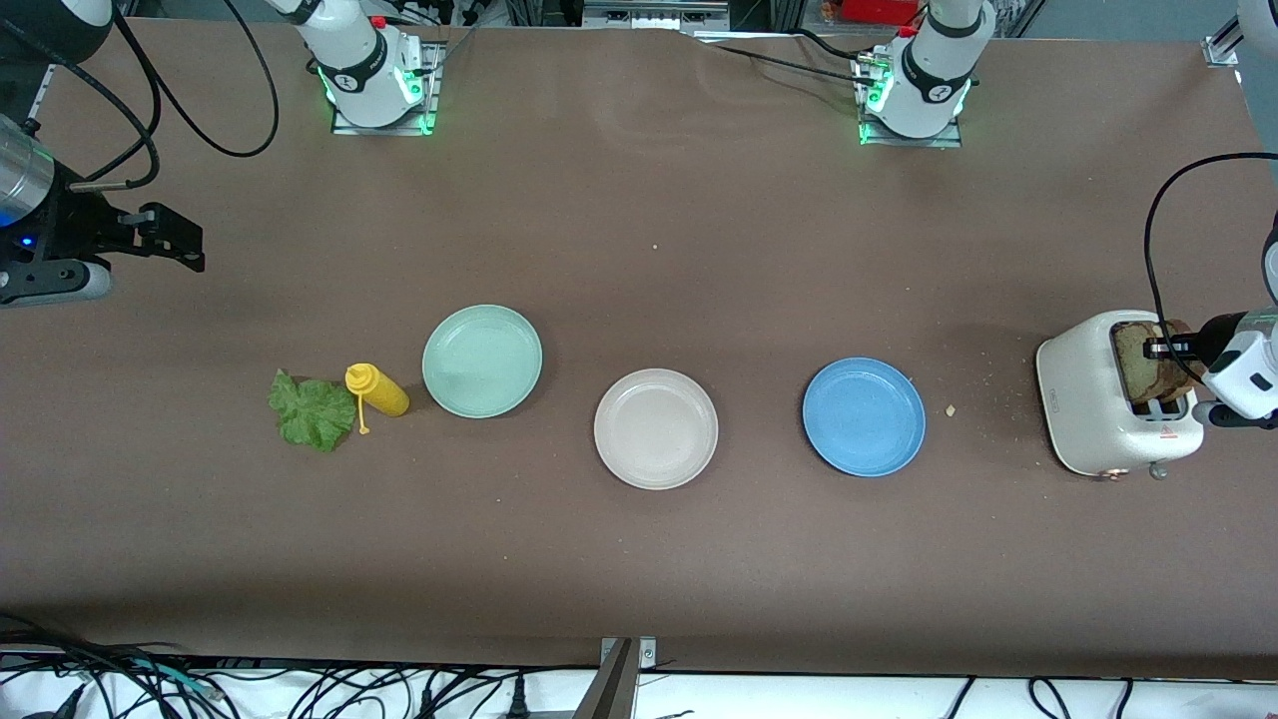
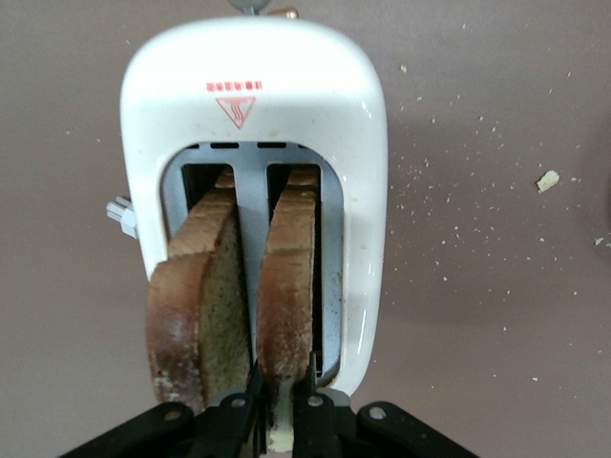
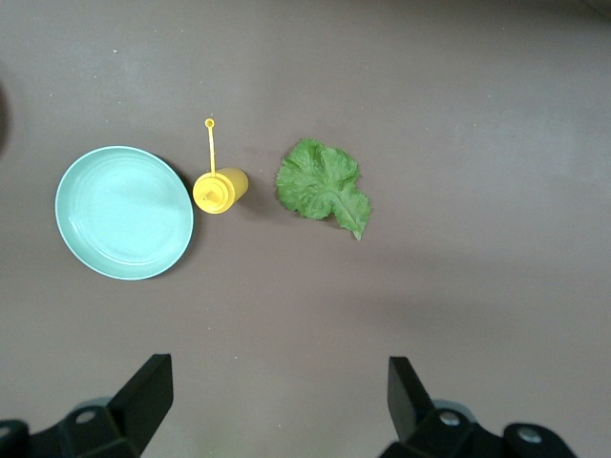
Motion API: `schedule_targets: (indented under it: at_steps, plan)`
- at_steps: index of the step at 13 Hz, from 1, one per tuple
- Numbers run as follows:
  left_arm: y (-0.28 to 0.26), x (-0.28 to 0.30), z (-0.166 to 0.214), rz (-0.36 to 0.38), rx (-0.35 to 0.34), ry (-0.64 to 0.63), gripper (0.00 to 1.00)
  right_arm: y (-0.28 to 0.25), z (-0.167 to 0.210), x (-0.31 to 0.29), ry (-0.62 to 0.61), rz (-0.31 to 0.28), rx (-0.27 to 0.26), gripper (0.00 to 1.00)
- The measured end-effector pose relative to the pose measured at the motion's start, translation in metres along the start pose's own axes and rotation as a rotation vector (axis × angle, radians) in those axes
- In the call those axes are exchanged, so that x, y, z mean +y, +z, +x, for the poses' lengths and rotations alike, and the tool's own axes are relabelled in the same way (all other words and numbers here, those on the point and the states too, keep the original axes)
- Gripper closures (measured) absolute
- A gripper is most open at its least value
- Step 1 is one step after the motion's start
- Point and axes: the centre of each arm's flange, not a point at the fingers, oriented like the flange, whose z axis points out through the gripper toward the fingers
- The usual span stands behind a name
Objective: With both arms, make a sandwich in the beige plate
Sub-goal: 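Lift the bread slice out and carry it over the beige plate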
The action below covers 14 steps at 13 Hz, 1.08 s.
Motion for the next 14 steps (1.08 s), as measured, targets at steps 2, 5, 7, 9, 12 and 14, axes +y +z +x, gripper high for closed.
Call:
schedule_targets:
  at_steps: [2, 5, 7, 9, 12, 14]
  plan:
    - [-0.030, -0.001, -0.002, 0.003, 0.013, -0.002, 0.88, 0.000, 0.000, 0.000, 0.000, 0.000, 0.000, 0.00]
    - [-0.090, 0.004, -0.019, -0.001, 0.007, 0.002, 0.92, 0.000, 0.000, 0.000, 0.000, 0.000, 0.000, 0.00]
    - [-0.121, 0.025, -0.028, -0.037, 0.013, 0.015, 0.92, 0.000, 0.000, 0.000, 0.000, 0.000, 0.000, 0.00]
    - [-0.136, 0.064, -0.030, -0.120, 0.008, -0.030, 0.92, 0.000, 0.000, 0.000, 0.000, 0.000, 0.000, 0.00]
    - [-0.147, 0.159, -0.031, -0.225, -0.026, -0.083, 0.92, 0.000, 0.000, 0.000, 0.000, 0.000, 0.000, 0.00]
    - [-0.145, 0.227, -0.034, -0.318, -0.070, -0.110, 0.92, 0.000, 0.000, 0.000, 0.000, 0.000, 0.000, 0.00]
